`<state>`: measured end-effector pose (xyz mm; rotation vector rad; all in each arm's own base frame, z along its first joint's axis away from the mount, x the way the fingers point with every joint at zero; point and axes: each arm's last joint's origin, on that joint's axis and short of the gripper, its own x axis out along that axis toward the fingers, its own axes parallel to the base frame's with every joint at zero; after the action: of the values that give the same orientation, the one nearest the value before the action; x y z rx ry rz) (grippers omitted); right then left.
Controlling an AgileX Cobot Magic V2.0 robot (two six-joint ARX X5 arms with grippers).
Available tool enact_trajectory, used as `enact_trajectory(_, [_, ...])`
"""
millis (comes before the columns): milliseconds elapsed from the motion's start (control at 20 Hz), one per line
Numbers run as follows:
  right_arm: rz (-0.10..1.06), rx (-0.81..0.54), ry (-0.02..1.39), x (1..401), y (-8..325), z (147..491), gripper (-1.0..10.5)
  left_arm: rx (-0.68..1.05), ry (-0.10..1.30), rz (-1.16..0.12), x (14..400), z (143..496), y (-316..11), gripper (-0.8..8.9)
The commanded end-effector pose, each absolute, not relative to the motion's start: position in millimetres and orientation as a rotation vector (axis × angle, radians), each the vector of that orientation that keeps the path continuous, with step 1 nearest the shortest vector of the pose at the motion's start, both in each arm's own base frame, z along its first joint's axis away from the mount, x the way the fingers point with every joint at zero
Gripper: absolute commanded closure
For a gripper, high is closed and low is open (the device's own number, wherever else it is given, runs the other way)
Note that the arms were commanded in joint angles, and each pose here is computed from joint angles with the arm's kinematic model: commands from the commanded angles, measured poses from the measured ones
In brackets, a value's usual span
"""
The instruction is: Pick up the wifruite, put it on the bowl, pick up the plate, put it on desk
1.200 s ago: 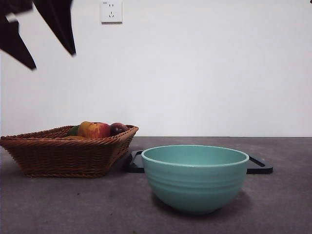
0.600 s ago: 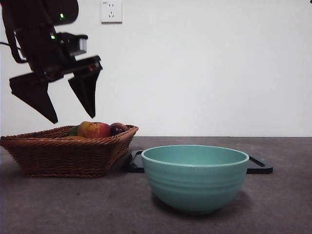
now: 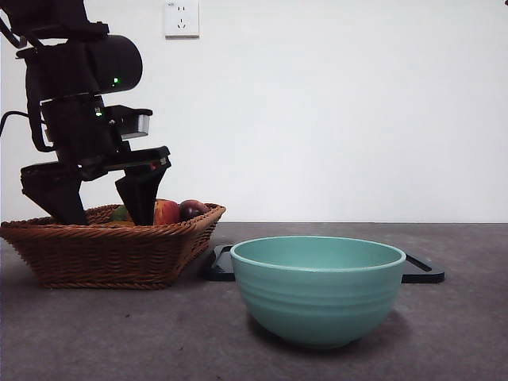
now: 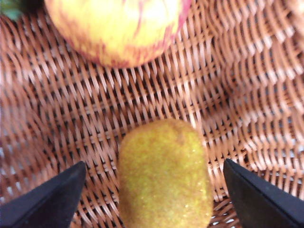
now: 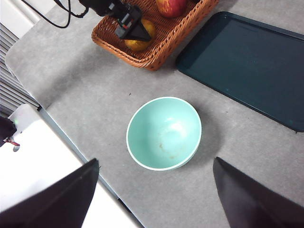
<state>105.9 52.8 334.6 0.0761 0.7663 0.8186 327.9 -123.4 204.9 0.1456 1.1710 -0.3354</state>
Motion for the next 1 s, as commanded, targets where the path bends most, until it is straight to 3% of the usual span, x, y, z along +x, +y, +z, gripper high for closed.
enact_trajectory(50, [0.824,0.078,0.747,106,54,340,5.6,0.162,1.176,-0.347,332,202,-129,4.15])
enact_trajectory(250, [0.824,0.078,0.747,106,54,340,5.6,0.165,1.182,-0.35,331,202,-130,5.47])
enact_trajectory(500, [0.824,0.078,0.747,106,54,340,5.6,0.169,1.191,-0.357,325,208,-132,5.74])
enact_trajectory(800, [0.824,0.078,0.747,106,54,340,5.6,0.166,1.034,-0.429,295,264,-139,5.73])
enact_trajectory(1000, [0.824,0.078,0.747,106,54,340,5.6,0.133,0.906,-0.609,256,307,-153,5.73])
